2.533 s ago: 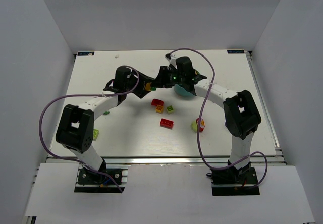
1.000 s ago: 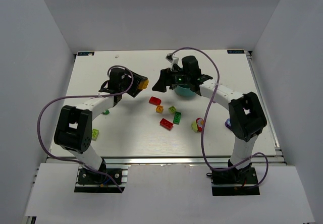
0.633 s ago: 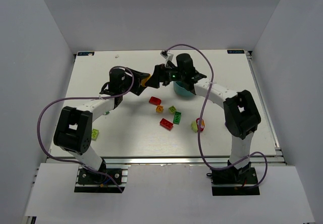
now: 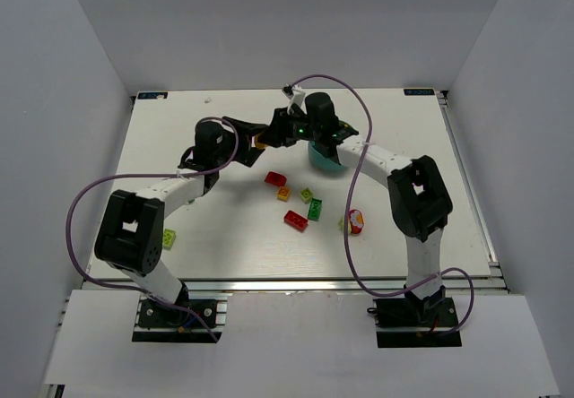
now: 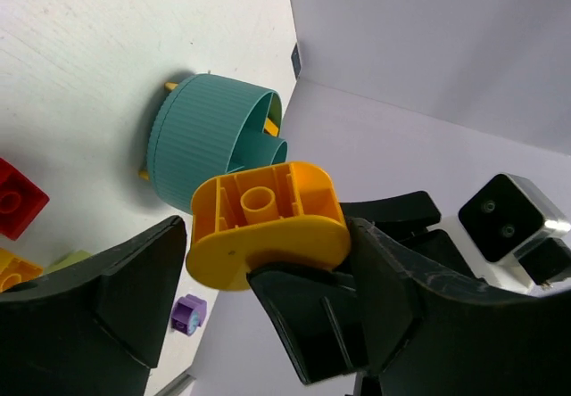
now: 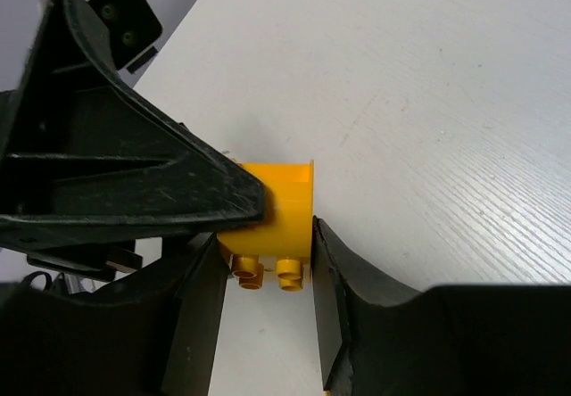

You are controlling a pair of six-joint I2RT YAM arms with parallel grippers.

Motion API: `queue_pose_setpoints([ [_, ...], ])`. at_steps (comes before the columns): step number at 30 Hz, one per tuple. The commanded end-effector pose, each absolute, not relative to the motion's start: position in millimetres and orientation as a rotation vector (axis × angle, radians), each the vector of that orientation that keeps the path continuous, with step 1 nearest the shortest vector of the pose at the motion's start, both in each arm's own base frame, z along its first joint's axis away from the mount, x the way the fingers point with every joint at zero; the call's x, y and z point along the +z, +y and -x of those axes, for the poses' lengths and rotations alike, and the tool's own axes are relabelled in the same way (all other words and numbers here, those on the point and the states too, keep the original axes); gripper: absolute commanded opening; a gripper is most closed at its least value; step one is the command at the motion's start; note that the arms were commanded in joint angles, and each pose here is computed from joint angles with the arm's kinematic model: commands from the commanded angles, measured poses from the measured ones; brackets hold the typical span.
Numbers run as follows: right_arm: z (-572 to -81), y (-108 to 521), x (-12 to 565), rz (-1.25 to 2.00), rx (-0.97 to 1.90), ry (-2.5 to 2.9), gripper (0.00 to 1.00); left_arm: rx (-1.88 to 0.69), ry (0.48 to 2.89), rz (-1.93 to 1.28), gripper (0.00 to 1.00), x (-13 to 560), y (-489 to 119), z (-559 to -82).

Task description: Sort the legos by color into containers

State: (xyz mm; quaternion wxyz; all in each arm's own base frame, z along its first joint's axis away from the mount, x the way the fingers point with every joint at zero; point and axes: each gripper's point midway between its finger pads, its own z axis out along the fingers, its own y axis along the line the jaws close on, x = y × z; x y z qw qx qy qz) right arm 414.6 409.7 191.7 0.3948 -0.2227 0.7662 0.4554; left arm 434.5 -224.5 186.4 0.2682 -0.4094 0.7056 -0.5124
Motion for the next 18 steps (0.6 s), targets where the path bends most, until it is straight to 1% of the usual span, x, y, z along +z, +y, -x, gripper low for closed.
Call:
queue_pose_setpoints([
  [1,-419,383,241,0.619,1.092,1.805,0.00,-1.362,1.829,0.994,0.83,231,-214,-431],
  [3,-416,370,236,0.656,1.039,1.807,0.00,-1.322,1.807,0.971,0.86,239,-202,-437],
  [4,-415,361,246,0.693,0.994,1.767,0.00,-1.288,1.814,0.974,0.86,238,-196,-437],
  [5,-418,351,247,0.695,0.966,1.763,0.00,-1.246,1.797,0.941,0.86,248,-184,-441],
  [7,-417,334,252,0.710,0.911,1.754,0.00,-1.157,1.814,0.958,0.86,244,-168,-442],
  [12,-449,266,267,0.694,0.753,1.739,0.00,-1.039,1.815,0.938,0.86,246,-129,-437],
  [13,-451,259,268,0.728,0.740,1.725,0.00,-1.027,1.831,0.948,0.86,237,-126,-434],
  [15,-468,233,264,0.787,0.619,1.701,0.00,-1.018,1.842,0.956,0.86,228,-122,-429],
  [18,-488,212,248,0.840,0.547,1.691,0.00,-1.034,1.856,0.961,0.86,213,-124,-420],
])
